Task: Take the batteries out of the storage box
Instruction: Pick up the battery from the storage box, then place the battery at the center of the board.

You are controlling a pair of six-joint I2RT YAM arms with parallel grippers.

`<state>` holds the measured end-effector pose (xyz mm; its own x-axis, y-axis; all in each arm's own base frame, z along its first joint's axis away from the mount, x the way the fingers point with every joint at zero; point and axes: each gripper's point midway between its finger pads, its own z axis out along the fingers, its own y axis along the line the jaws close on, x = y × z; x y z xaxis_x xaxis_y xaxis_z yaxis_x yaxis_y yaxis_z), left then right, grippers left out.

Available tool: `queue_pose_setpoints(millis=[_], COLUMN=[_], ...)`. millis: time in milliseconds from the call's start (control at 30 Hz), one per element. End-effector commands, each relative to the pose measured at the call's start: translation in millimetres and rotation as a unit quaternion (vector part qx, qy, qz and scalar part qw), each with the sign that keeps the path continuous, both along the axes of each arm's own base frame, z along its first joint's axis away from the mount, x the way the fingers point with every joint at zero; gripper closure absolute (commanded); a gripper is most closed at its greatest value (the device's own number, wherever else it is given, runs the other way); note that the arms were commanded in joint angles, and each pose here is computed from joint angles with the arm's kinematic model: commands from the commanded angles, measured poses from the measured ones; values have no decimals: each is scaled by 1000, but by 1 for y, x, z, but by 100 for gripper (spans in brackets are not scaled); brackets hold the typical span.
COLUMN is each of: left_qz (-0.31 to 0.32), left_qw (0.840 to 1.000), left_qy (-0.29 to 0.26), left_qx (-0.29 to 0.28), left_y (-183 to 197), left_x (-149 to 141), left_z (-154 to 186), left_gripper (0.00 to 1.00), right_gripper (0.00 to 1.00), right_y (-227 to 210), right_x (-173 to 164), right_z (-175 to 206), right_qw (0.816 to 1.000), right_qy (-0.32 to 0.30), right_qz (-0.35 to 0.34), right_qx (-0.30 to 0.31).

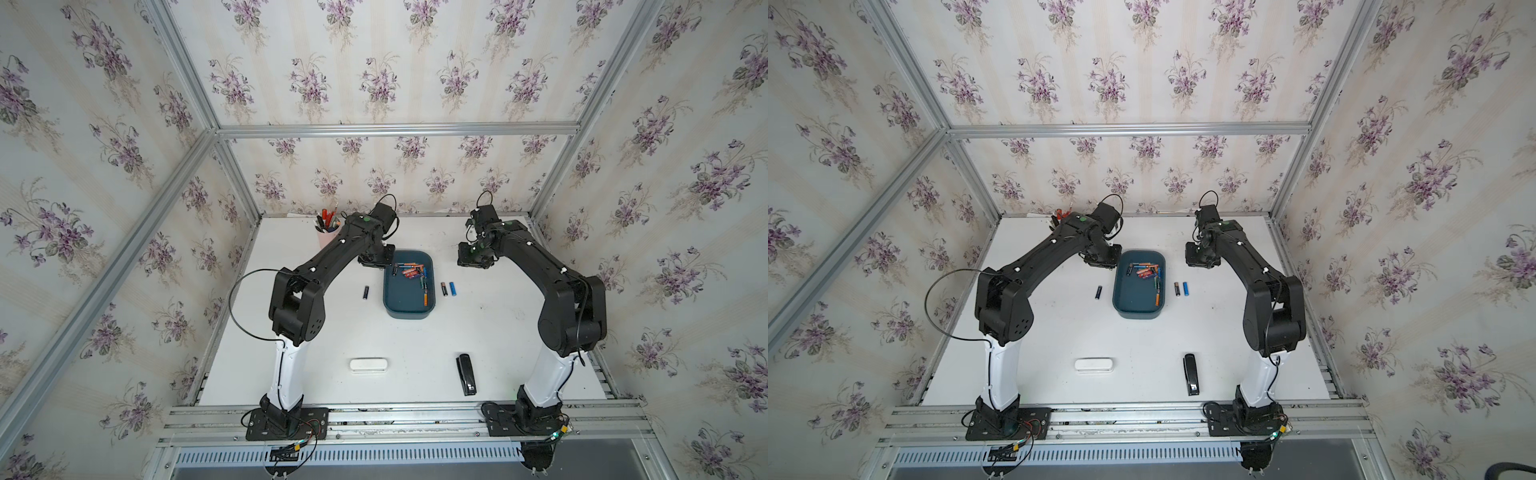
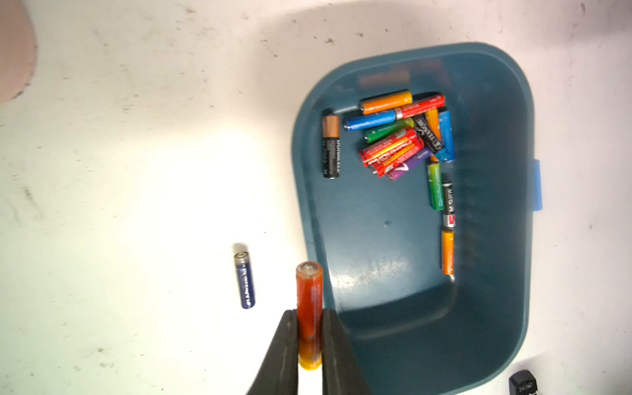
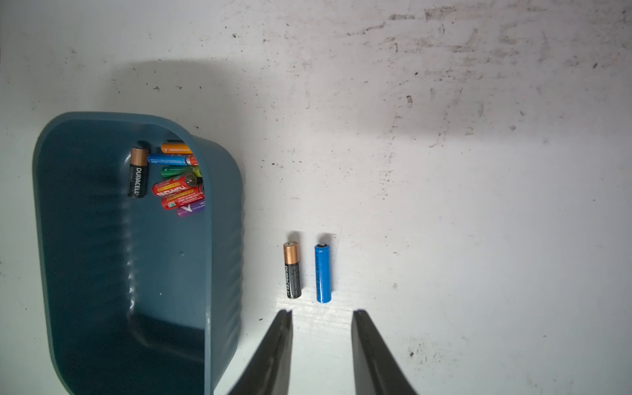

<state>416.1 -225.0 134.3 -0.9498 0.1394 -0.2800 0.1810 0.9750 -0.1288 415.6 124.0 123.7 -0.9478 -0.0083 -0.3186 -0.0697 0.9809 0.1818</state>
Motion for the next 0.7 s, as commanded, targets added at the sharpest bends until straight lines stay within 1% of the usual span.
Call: queue_pose_setpoints(millis=[0, 67, 133, 233, 367, 667], left_qz=[17, 30, 44, 56, 57, 60], left_qw=[1000, 1000, 999, 998, 996, 995], left_qy=[0, 5, 22, 40, 61, 84], left_qx=[-1, -4, -5, -6, -4, -1], left_y=[26, 42, 57, 70, 73, 71], left_x=[-3, -8, -15, -22, -29, -28], left_z=[-1, -9, -24, -45, -64, -93], left_gripper=[83, 83, 83, 83, 82, 82], right_gripper=[65, 65, 65, 65, 65, 65], right_y=[0, 0, -1, -1, 1, 0], right_x=[-3, -3, -4, -5, -6, -4], right_z=[-1, -1, -2, -4, -8, -7], right_qw=[1000, 1000, 1000, 1000, 1000, 999], right_qy=[10, 10, 12, 15, 19, 23], right_qz=[0, -1, -3, -5, -4, 0], right_qx=[-6, -7, -9, -10, -14, -28])
